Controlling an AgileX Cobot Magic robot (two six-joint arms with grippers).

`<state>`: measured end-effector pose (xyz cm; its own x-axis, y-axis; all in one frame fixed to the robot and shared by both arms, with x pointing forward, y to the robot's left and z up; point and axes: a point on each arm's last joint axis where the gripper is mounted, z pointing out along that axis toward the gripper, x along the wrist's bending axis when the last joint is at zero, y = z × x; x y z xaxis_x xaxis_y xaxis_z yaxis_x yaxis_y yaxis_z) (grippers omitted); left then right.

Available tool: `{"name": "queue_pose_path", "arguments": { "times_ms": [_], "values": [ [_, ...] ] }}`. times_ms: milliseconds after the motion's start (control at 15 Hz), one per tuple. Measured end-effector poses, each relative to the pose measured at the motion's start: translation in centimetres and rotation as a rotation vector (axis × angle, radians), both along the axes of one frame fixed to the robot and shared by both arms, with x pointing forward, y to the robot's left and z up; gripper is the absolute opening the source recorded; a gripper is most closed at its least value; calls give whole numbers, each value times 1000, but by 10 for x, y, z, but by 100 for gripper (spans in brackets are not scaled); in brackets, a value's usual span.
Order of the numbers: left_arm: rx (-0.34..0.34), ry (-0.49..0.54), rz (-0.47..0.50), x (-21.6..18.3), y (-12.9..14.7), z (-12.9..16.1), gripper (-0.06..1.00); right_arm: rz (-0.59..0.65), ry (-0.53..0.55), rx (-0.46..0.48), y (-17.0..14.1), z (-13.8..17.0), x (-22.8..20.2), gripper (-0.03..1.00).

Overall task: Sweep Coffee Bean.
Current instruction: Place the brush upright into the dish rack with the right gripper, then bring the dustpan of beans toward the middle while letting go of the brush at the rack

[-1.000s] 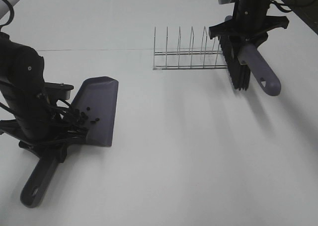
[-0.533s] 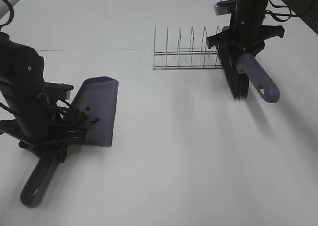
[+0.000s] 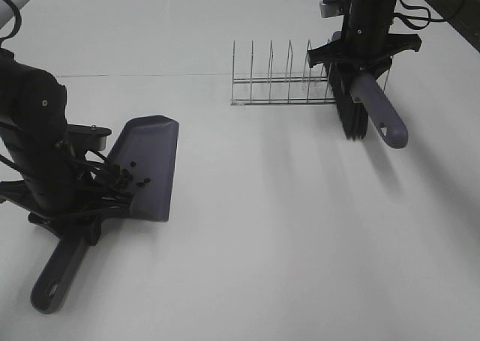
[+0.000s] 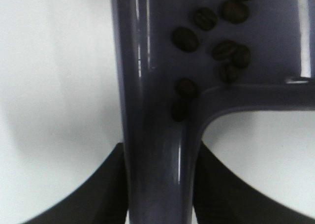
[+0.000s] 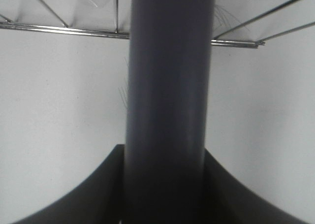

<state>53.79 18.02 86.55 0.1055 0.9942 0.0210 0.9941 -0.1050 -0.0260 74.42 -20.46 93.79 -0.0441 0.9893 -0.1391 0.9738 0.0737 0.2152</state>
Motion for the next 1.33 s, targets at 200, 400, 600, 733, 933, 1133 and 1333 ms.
{"name": "queue_pose_path", "arguments": {
  "times_ms": [200,400,600,733,933,1133,1333],
  "values": [
    [0,0,0,0,0,0,35,-2,-2,-5,0,-1,1,31],
    [0,0,0,0,0,0,35,-42,-29,11,0,-2,3,34],
    [0,0,0,0,0,0,35,-47,-53,14,-1,-1,5,57],
    [0,0,0,0,0,0,35,-48,-57,15,-1,1,6,63],
    [-1,-2,-1,0,0,1,35,-49,-80,21,-1,15,4,64],
    [-12,-28,-4,1,0,7,35,-51,-156,39,-3,67,-5,65],
    [-32,-60,2,2,-2,13,35,-42,-203,101,-1,98,-14,65]
  ]
}}
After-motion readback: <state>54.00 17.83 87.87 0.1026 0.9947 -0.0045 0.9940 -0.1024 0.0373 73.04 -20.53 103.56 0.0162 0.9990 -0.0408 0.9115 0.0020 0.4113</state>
